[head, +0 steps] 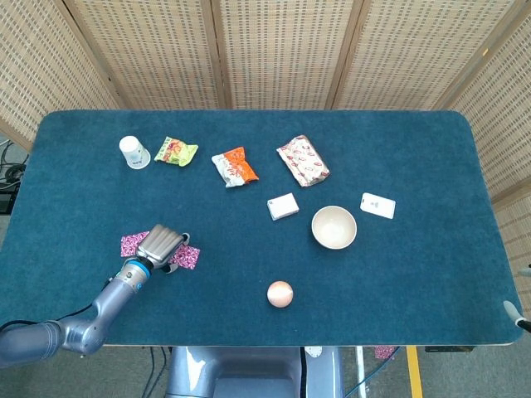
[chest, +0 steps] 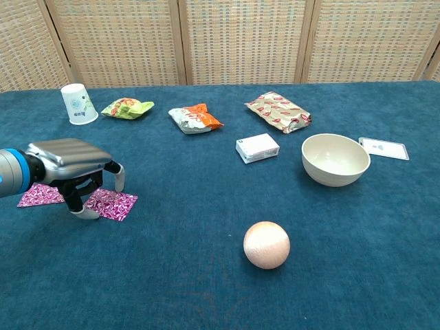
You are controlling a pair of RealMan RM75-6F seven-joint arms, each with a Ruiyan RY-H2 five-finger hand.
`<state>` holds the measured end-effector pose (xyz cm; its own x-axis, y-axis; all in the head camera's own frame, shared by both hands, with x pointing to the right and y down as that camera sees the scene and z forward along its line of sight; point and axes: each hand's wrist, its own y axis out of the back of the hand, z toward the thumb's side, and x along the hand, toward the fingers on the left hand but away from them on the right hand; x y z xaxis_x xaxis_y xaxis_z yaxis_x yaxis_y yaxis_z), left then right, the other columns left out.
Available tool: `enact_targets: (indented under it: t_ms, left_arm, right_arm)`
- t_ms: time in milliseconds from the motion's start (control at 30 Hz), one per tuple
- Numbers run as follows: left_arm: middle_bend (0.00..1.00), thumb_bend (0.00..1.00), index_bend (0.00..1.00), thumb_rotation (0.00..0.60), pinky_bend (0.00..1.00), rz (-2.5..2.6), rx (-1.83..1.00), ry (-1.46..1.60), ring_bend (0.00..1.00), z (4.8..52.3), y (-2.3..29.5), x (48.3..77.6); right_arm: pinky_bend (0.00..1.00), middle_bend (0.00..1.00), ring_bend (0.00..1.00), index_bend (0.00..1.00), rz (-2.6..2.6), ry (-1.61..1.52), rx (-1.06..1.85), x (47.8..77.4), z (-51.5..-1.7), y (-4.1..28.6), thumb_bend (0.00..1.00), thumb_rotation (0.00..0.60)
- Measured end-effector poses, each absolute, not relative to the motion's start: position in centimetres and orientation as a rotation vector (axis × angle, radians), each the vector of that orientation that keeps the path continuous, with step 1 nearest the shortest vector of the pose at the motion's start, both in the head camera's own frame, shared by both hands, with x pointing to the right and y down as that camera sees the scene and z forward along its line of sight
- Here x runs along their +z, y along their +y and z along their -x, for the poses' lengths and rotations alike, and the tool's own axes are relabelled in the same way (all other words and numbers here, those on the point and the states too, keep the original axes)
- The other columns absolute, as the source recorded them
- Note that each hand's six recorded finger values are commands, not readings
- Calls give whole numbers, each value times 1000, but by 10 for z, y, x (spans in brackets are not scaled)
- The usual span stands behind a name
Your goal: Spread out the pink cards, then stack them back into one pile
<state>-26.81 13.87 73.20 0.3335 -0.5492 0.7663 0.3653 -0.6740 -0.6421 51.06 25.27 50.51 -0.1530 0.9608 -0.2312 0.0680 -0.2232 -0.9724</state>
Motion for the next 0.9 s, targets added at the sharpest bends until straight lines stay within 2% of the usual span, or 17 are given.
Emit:
enact_targets:
  t_ms: [500, 900]
  left_arm:
    - [813, 264, 432, 537, 678, 1801, -1446, 184, 792, 271, 134, 726]
    - [813, 262, 432, 536, 678, 1763, -1513, 237, 792, 300, 124, 716]
  right_arm:
    - [139, 324, 162, 348, 1339, -1246, 1473, 506, -510, 249, 234, 600]
    - [139, 324, 162, 348, 1349, -1242, 1469, 508, -508, 246, 234, 600]
